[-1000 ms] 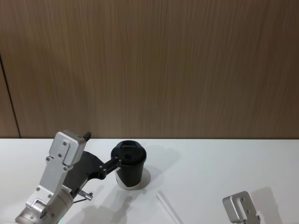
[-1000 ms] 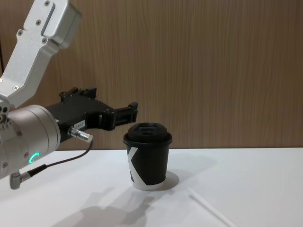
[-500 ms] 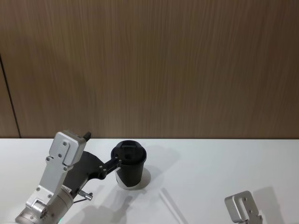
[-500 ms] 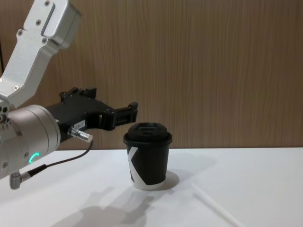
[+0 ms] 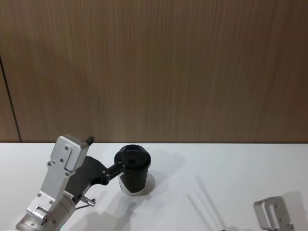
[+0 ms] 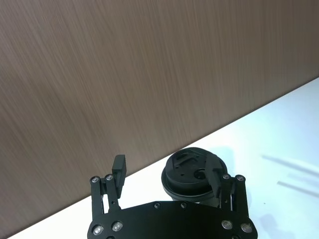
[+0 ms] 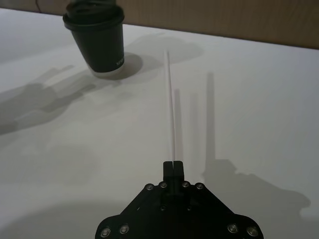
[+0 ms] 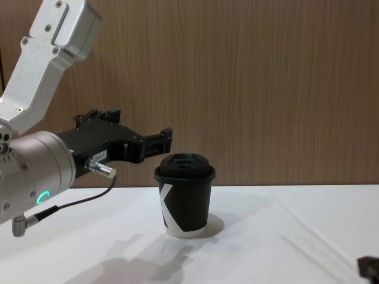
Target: Pick up the straw with one hand, pass it to the other hand, and insert it into the cup.
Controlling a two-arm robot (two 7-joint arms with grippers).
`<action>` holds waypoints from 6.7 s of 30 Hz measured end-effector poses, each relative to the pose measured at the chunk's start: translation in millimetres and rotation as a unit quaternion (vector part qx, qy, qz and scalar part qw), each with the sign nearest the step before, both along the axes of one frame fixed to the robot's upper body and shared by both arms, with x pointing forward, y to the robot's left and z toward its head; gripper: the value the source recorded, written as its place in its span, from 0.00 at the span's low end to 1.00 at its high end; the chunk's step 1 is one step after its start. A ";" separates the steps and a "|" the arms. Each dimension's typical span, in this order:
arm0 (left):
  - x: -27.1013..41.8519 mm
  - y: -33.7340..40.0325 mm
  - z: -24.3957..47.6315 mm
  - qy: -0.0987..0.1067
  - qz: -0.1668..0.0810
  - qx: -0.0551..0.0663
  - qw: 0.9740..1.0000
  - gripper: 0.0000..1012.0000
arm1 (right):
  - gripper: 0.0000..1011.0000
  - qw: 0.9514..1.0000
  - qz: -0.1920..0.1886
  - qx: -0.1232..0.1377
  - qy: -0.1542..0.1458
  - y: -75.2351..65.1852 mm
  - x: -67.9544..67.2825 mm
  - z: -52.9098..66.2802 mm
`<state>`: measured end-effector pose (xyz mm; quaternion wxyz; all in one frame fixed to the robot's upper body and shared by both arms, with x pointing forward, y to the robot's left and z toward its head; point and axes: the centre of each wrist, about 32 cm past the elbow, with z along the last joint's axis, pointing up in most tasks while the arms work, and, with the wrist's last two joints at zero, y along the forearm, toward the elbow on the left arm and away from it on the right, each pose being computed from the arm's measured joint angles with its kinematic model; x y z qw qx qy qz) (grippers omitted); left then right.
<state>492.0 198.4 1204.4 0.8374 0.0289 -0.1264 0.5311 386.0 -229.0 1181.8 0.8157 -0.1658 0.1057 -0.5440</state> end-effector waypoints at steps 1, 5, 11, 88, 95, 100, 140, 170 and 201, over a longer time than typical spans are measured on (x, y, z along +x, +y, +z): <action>0.0 0.0 0.0 0.000 0.000 0.000 1.000 0.99 | 0.00 1.000 0.000 0.000 0.000 0.0 0.0 0.0; 0.0 0.0 0.0 0.000 0.000 0.000 1.000 0.99 | 0.00 0.999 -0.017 -0.006 -0.033 -5.0 -6.4 1.0; 0.0 0.0 0.0 0.000 0.000 0.000 1.000 0.99 | 0.00 0.997 -0.030 -0.009 -0.070 -9.0 -11.0 1.8; 0.0 0.0 0.0 0.000 0.000 0.000 1.000 0.99 | 0.00 0.925 0.125 0.085 -0.349 -13.1 58.9 13.4; 0.0 -0.1 0.0 0.000 0.000 0.000 1.000 0.99 | 0.00 0.924 0.129 0.088 -0.350 -12.2 60.3 13.0; 0.1 0.5 0.3 0.000 -0.005 0.000 1.000 0.99 | 0.00 0.923 0.131 0.090 -0.350 -11.8 60.9 12.9; 14.5 28.1 47.5 0.082 -0.232 -0.200 0.949 0.99 | 0.00 0.922 0.135 0.093 -0.351 -11.1 62.1 12.6; 20.1 12.9 66.3 0.170 -0.314 -0.298 0.885 0.99 | 0.00 0.922 0.135 0.093 -0.351 -11.1 62.1 12.6; 44.9 -33.3 69.9 0.189 -0.337 -0.330 0.861 0.99 | 0.00 0.922 0.135 0.093 -0.351 -11.1 62.1 12.6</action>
